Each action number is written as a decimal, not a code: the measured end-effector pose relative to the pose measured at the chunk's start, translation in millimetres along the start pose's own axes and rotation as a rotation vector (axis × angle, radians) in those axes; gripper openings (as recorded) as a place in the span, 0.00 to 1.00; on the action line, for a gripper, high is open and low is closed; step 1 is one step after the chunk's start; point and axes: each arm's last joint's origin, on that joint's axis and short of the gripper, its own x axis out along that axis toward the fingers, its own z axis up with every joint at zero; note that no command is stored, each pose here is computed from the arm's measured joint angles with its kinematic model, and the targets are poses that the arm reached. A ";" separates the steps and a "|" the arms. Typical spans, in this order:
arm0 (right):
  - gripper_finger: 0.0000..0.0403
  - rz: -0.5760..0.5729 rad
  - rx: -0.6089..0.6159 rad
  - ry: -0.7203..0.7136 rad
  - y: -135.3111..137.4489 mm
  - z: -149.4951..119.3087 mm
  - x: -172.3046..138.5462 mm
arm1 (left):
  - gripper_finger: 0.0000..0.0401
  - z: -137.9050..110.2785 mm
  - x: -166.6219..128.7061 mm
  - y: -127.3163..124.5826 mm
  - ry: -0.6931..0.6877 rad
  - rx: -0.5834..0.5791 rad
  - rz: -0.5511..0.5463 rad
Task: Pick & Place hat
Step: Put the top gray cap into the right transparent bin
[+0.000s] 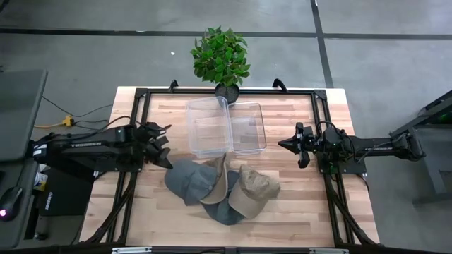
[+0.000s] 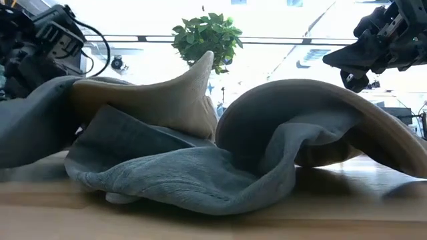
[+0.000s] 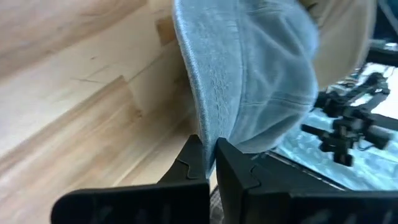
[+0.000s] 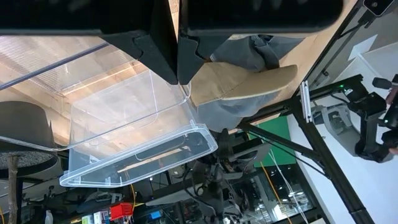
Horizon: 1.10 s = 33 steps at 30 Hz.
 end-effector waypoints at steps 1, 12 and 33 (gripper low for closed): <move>0.00 0.000 0.000 0.000 0.0 0.0 0.0 | 0.00 -1.4 -2.0 -0.1 -0.008 0.000 -0.010; 0.00 0.000 0.000 0.000 0.0 0.0 0.0 | 0.00 -13.3 -17.7 -2.7 -0.032 0.032 -0.135; 0.00 0.000 0.000 0.001 0.0 -0.1 0.0 | 0.00 -19.1 -25.3 -2.3 -0.055 0.071 -0.190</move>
